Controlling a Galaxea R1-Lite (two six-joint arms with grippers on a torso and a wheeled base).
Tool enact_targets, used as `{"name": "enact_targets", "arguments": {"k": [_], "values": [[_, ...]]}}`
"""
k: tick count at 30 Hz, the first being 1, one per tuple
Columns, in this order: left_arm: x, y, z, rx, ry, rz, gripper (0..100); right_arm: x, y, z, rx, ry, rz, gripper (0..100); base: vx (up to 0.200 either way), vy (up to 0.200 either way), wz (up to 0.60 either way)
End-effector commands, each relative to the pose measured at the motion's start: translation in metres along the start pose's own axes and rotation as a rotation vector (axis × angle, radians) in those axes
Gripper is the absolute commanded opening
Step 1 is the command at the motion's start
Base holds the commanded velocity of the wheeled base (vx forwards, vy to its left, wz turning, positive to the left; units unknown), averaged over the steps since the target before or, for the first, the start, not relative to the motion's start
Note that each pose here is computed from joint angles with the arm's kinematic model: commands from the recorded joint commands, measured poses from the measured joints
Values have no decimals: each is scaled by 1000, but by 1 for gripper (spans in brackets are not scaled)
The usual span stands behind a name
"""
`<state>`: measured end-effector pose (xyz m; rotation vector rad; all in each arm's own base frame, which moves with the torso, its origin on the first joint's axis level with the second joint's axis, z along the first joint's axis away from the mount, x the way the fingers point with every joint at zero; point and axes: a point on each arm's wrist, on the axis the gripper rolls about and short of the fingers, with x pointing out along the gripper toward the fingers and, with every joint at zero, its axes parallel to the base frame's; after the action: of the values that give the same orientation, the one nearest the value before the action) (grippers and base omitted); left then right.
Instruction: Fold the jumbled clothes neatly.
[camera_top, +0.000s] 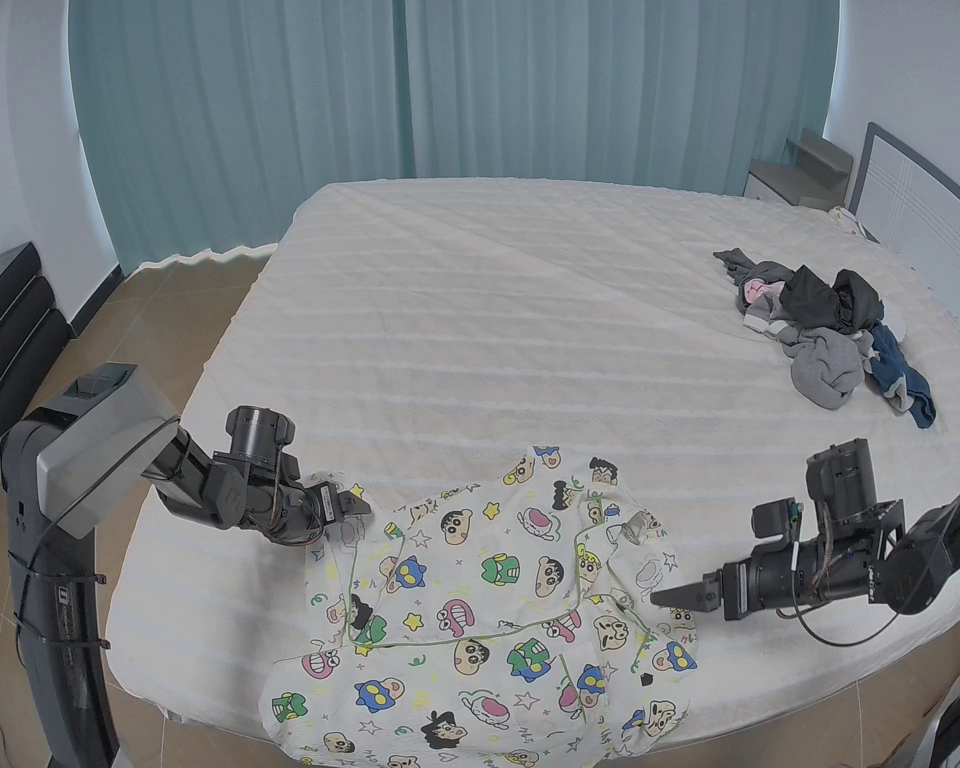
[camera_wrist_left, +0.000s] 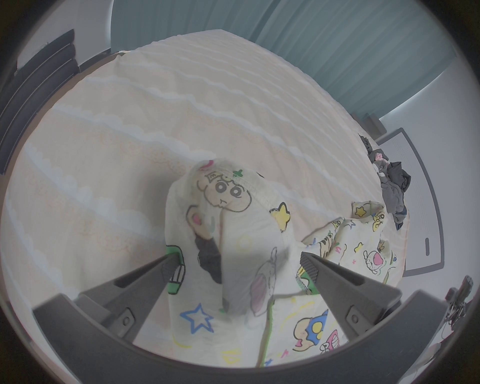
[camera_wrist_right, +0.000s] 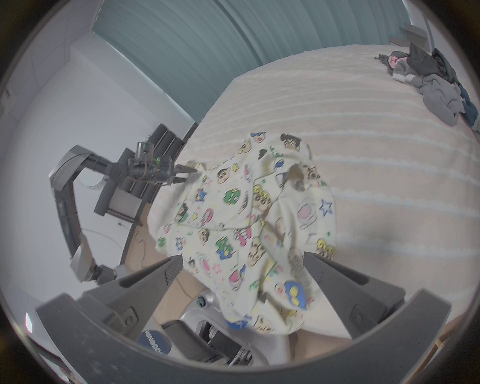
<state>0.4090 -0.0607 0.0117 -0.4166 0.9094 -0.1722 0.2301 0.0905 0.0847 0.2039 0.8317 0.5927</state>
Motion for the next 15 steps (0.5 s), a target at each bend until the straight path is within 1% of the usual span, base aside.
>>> {"name": "enact_targets", "arguments": {"k": [1,4,5,8,12,13,15], "values": [[16,3,2,-1,1,0,0,45,-26,25,37,7,-97,100,0,0,0],[15,1,6,1,-15,-5,0,65,-33,36,35,5,-114,100,0,0,0],[14,-1,7,6,-23,-5,0,80,-39,46,36,4,-144,100,0,0,0],[13,-1,8,6,-34,9,0,105,-49,60,42,2,-200,100,0,0,0],[9,-3,10,9,-47,10,0,136,-61,62,44,18,-234,100,0,0,0],[8,-3,11,9,-49,9,0,137,-61,63,44,16,-237,100,0,0,0],[-2,-9,17,11,-74,-3,0,154,-71,64,39,16,-277,100,0,0,0]]}}
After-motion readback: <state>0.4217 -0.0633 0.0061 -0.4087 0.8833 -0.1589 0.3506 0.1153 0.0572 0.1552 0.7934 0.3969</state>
